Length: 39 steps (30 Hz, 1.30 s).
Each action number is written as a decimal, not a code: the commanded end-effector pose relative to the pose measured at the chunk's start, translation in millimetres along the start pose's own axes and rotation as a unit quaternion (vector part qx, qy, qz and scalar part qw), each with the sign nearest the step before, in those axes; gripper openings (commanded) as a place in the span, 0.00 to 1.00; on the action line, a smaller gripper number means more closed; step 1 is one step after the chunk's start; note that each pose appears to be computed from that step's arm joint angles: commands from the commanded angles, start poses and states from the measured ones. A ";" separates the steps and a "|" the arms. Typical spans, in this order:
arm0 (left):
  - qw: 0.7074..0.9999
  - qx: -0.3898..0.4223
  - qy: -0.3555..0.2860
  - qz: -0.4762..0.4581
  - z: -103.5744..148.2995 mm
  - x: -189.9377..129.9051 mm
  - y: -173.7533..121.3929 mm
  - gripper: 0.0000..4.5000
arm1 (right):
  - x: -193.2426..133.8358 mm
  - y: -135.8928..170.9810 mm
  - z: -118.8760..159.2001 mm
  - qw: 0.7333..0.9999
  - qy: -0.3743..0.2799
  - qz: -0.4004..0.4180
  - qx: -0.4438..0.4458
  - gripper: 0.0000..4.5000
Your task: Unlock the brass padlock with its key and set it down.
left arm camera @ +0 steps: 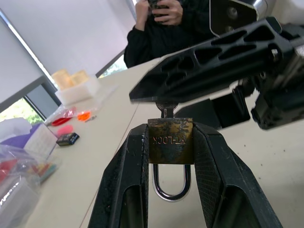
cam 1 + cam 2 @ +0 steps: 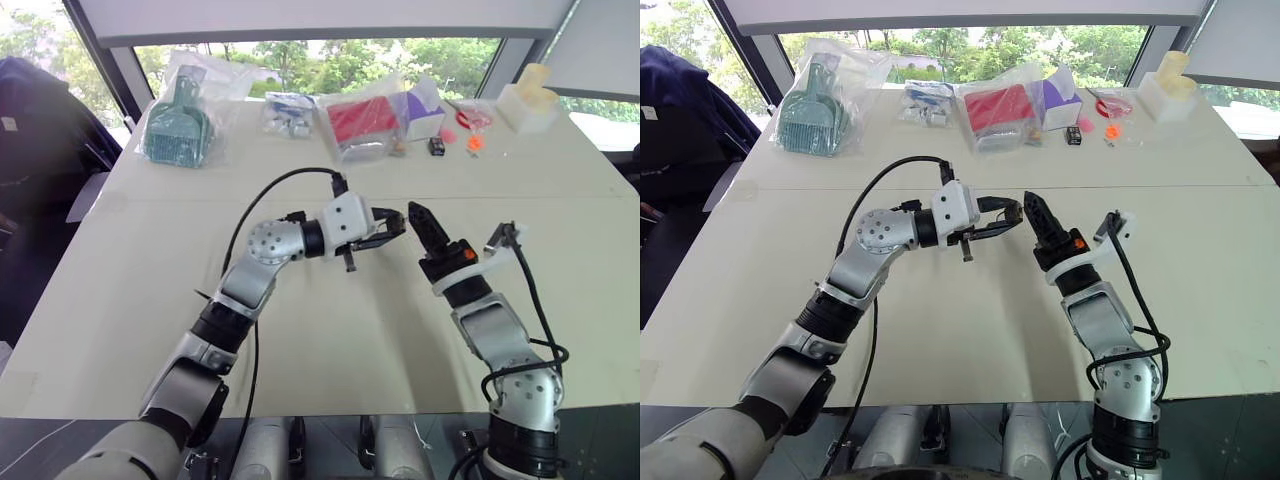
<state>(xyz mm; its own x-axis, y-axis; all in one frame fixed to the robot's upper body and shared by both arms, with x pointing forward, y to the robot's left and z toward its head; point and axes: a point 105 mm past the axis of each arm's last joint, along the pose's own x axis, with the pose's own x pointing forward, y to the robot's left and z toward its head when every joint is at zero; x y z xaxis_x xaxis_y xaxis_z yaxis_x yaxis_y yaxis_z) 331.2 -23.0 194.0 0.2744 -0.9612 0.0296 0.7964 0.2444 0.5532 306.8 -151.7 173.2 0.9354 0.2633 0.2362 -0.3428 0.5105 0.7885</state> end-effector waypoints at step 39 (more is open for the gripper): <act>0.995 0.089 -0.043 0.009 27.9 1.5 1.6 0.17 | -0.7 9.6 -13.6 0.999 0.036 0.016 0.024 0.01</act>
<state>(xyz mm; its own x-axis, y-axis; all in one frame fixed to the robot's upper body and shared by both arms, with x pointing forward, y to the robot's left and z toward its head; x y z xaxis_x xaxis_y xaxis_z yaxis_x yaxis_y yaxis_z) 330.1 -21.5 191.3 0.2899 -0.9570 0.0117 0.7359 0.2307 0.6366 300.0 -134.2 181.1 0.9017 0.3446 0.2612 -0.4016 0.4432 0.8015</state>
